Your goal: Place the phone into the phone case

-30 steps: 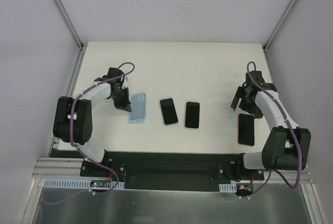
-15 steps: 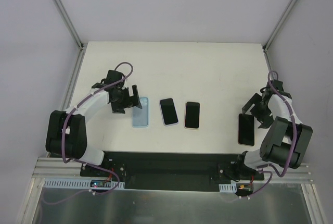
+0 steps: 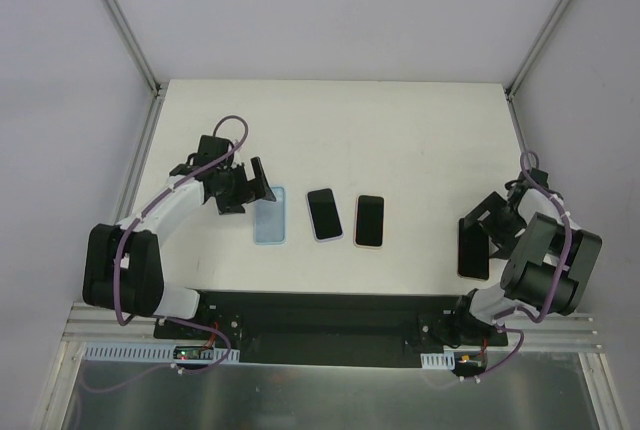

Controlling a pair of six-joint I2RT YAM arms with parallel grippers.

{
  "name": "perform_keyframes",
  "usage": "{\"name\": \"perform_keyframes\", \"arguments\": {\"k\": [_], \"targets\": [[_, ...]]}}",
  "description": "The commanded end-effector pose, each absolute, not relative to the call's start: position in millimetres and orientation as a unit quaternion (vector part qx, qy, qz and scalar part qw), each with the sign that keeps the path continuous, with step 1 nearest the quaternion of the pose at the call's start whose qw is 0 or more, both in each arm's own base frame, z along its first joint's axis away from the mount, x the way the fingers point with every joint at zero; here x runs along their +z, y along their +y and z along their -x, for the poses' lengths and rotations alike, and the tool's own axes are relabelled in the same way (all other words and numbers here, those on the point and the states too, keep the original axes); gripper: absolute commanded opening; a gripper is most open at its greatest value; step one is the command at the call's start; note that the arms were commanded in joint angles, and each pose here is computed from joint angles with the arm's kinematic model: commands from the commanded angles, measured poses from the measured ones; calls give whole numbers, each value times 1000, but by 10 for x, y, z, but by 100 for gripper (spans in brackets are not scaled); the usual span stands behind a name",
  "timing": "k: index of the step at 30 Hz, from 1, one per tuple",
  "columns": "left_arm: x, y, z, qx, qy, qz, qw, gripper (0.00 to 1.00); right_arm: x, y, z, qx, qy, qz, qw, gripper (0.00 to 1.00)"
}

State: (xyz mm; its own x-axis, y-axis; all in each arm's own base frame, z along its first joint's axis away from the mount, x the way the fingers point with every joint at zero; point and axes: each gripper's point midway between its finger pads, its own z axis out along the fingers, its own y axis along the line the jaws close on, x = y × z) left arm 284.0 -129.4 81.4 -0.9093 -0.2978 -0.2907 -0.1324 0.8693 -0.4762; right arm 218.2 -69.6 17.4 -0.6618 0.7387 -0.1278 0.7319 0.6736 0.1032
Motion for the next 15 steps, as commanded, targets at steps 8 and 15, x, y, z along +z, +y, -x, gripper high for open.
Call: {"name": "perform_keyframes", "arguments": {"k": [8,15], "targets": [[1290,-1529,-2772,-337,904,84,250,99,106,17,-2303,208,894,-389,77,96],[1264,-1646,-2651,-368,895,72,241,99,172,364,-2286,217,913,-338,71,96]]}}
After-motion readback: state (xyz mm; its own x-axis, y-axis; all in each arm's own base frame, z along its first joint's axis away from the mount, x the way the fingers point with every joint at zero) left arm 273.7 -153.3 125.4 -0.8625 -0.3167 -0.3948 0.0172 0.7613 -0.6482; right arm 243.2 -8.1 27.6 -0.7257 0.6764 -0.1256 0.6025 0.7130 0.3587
